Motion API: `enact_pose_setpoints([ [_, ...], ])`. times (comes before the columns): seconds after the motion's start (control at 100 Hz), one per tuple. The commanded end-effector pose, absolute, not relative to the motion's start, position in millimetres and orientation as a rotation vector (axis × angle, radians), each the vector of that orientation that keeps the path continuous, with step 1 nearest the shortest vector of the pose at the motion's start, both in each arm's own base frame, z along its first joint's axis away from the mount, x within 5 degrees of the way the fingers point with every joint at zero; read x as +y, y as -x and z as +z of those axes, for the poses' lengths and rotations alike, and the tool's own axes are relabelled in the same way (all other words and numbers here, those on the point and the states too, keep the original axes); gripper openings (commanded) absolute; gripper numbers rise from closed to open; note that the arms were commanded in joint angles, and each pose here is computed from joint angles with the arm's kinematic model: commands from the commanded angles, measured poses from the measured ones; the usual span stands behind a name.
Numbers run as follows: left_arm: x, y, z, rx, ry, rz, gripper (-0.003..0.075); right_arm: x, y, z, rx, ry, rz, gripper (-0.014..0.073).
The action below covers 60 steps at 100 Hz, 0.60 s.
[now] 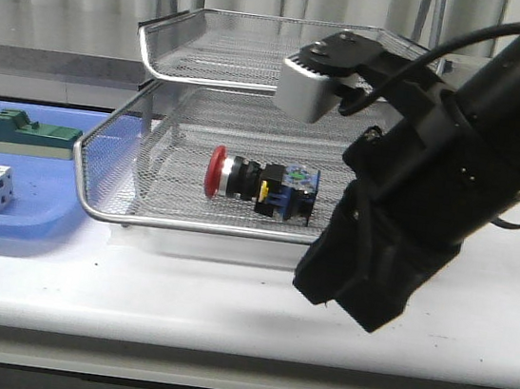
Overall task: Place button on rack with both arms
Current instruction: 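Push the middle tier with the right gripper back into the rack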
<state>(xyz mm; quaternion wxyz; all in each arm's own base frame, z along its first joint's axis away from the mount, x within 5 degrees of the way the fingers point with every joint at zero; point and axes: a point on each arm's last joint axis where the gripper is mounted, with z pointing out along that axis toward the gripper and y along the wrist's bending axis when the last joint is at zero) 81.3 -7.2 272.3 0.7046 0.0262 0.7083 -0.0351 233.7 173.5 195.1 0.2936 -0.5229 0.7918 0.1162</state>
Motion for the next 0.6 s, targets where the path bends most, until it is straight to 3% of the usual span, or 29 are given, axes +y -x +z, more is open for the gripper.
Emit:
enact_pose_setpoints([
  [0.0,-5,-81,287,1.480,-0.026,-0.082,-0.0020,178,-250,214,2.011,1.331,0.239,-0.0069],
  [0.26,-5,-81,287,1.480,-0.026,-0.082,-0.0020,192,-278,212,1.966,1.372,0.173,-0.0069],
  [0.59,-5,-81,287,1.480,-0.026,-0.082,-0.0020,183,-322,223,1.966,1.266,0.130,-0.0069],
])
